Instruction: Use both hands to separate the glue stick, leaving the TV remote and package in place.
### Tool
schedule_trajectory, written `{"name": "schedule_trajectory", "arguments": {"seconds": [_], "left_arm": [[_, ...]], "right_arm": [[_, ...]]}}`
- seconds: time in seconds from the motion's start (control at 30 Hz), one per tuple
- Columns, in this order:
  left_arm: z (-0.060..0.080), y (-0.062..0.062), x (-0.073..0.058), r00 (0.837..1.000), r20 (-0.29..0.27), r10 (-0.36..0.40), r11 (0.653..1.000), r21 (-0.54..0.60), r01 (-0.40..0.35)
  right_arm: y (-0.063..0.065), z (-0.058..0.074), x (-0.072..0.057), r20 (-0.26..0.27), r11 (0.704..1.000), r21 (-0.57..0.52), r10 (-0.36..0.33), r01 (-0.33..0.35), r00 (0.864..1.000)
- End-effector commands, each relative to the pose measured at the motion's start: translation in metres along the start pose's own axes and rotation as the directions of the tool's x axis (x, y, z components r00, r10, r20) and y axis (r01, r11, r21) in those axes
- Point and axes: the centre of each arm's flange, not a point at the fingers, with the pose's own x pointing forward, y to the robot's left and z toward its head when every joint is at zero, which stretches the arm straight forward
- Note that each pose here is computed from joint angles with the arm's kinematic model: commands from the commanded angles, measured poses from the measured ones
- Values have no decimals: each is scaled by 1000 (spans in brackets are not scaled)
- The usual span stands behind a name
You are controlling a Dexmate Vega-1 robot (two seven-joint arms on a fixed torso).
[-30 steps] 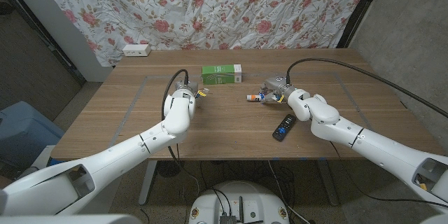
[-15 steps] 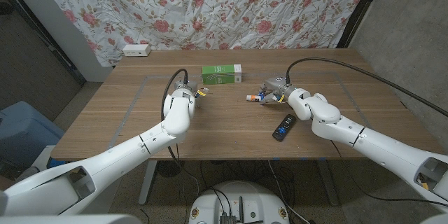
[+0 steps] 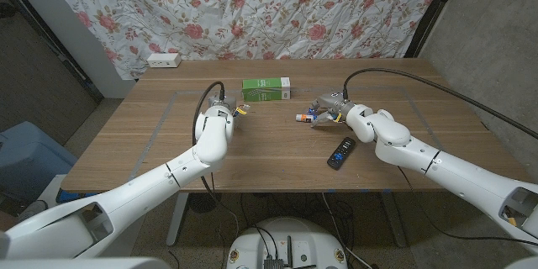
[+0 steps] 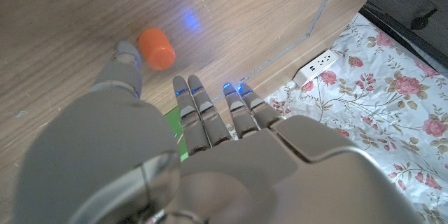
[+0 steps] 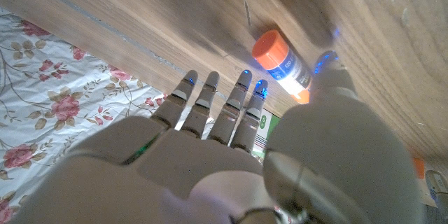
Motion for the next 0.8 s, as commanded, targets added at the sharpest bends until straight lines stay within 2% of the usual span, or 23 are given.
{"name": "schedule_trajectory", "arguments": {"seconds": [0.03,0.4,0.67,0.8], "left_arm": [[-6,4,-7,1000,2,4,1000,-29,-4],[-28,7,-14,999,24,28,981,-194,-23],[-46,4,-14,994,58,91,937,-342,-66],[-56,3,-12,990,76,120,898,-434,-75]], "right_arm": [[-4,-1,-2,17,1000,8,26,-26,1000],[-1,-11,-10,59,995,101,-12,6,998],[-2,-14,-13,73,989,149,-33,21,997],[-3,-17,-13,75,983,180,-37,23,997]]}}
